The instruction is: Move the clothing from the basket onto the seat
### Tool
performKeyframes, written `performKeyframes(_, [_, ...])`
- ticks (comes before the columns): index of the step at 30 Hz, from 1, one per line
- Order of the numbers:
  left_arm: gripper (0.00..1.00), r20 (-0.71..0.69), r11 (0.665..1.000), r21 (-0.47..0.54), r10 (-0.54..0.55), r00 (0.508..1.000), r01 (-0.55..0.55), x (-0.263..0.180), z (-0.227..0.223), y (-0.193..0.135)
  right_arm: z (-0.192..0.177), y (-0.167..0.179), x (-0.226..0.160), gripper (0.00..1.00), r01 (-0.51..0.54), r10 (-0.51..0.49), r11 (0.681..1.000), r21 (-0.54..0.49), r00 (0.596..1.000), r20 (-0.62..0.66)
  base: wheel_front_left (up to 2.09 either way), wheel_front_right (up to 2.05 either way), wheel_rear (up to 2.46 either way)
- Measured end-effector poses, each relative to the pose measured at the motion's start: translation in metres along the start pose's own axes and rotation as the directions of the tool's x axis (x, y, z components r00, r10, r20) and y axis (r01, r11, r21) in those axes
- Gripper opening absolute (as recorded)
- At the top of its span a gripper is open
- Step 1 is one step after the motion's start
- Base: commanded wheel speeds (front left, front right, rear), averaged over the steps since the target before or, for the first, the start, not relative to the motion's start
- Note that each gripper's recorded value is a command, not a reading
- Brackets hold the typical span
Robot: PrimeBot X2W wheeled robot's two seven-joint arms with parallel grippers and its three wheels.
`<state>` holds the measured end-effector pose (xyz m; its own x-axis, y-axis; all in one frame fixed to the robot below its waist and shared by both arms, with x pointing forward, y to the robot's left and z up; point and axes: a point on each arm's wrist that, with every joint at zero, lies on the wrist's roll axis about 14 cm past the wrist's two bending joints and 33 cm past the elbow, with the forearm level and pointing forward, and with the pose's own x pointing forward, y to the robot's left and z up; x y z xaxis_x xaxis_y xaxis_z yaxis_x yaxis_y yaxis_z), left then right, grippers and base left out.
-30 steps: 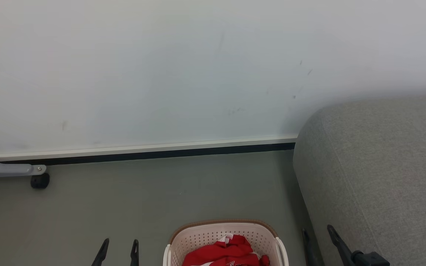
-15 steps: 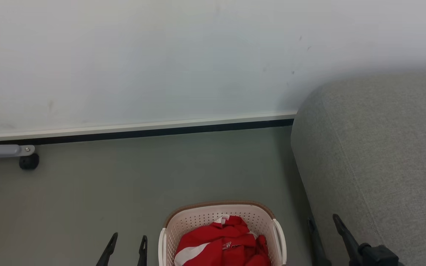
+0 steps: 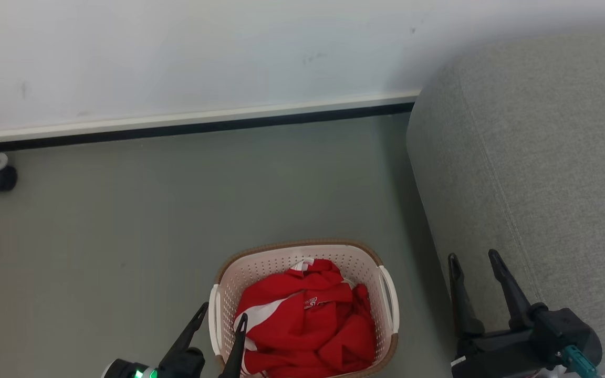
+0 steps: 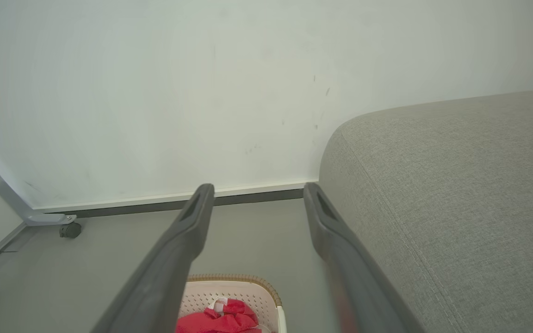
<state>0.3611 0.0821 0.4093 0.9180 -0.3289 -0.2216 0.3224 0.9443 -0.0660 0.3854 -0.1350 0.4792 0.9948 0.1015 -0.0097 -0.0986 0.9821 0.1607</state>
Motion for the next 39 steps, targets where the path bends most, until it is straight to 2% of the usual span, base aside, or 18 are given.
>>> performKeyframes(6, [1.00, -0.091, 0.997, -0.007, -0.075, 0.993, 0.075, 0.020, -0.027, -0.016, -0.001, -0.014, 0.014, 1.00, 0.032, -0.032, 0.999, -0.012, 0.999, 0.005, 0.00, 0.00, 0.00])
performKeyframes(16, [1.00, -0.245, 0.977, -0.003, -0.206, 0.947, 0.212, 0.048, -0.075, -0.042, 0.001, -0.028, 0.043, 1.00, 0.053, -0.052, 0.998, -0.034, 0.998, 0.034, 0.00, 0.00, 0.00])
performKeyframes(27, [1.00, -0.375, 0.940, 0.001, -0.315, 0.872, 0.340, 0.075, -0.123, -0.065, -0.009, -0.043, 0.074, 1.00, 0.070, -0.067, 0.996, -0.061, 0.997, 0.042, 0.00, 0.00, 0.00])
performKeyframes(39, [1.00, -0.483, 0.910, -0.009, -0.368, 0.795, 0.415, 0.105, -0.173, -0.068, -0.036, -0.059, 0.104, 1.00, 0.080, -0.079, 0.993, -0.081, 0.997, 0.021, 0.00, 0.00, 0.00])
